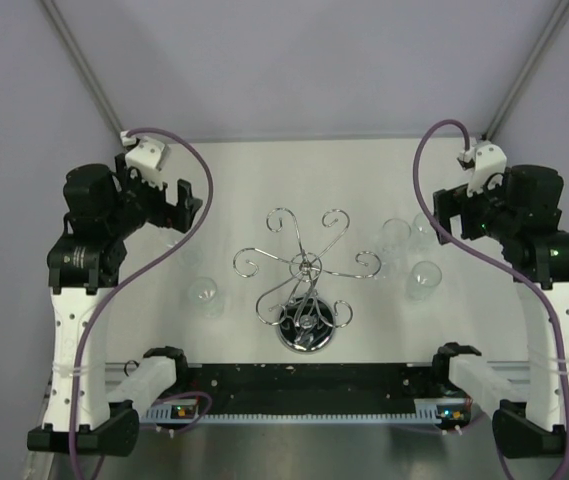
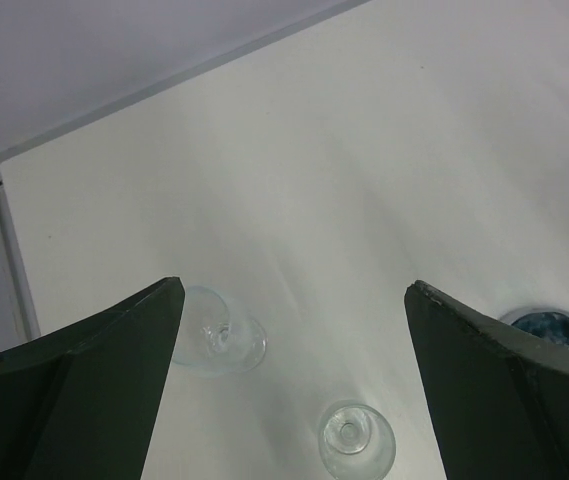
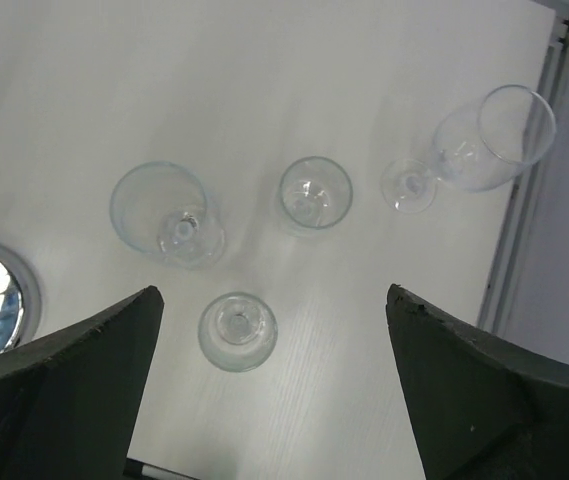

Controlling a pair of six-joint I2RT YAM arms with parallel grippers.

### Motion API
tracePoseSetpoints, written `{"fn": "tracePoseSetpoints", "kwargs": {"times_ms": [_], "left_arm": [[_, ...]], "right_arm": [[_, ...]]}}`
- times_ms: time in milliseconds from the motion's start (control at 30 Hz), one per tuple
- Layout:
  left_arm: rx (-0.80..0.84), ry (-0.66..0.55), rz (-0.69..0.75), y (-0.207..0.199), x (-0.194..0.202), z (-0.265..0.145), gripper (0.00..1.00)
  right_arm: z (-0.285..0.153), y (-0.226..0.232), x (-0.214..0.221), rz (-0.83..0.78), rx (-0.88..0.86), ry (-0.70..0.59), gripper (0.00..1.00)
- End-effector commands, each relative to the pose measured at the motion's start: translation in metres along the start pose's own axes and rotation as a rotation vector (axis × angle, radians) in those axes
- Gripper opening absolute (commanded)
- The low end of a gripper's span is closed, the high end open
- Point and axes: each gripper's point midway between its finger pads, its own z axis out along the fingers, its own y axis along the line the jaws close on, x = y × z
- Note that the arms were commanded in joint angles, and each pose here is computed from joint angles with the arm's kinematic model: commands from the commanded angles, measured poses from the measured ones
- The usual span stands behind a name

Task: Place the wine glass upside down on the wine glass rack
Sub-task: Pick up the wine rack from the center of the board.

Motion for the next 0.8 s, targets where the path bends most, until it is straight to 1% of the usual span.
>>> {"fn": "tracePoseSetpoints", "kwargs": {"times_ms": [0,133,233,367,500,567,667,767], "left_arm": [[0.174,-0.067,0.058,-0.034,-0.020,-0.021,0.98],[0.266,-0.090,0.065,-0.051,-0.025,-0.026,0.98],[0.351,-0.111,0.058,-0.064,-0.032,-0.029,0.98],[0.469,-0.154,0.064,-0.082,-0.043,-0.033,0.98],[0.429,-0.154,0.061,-0.072,-0.045,-0.021,0.98],[0.396,-0.146,0.053,-0.066,-0.043,-0.014,0.98],[0.329,-0.141,0.040,-0.053,-0.041,-0.004,0.98],[0.282,-0.127,0.032,-0.043,-0.037,0.006,0.98]], "right_arm": [[-0.017,0.033,-0.017,-0.043,-0.187,-0.102,0.93],[-0.034,0.061,-0.034,-0.058,-0.347,-0.169,0.93],[-0.045,0.077,-0.050,-0.080,-0.430,-0.213,0.93],[-0.058,0.101,-0.068,-0.164,-0.528,-0.268,0.92],[-0.075,0.124,-0.093,-0.200,-0.654,-0.334,0.91],[-0.083,0.139,-0.104,-0.228,-0.716,-0.357,0.89],[-0.086,0.157,-0.116,-0.238,-0.788,-0.371,0.88],[-0.085,0.184,-0.116,-0.280,-0.866,-0.352,0.87]]}}
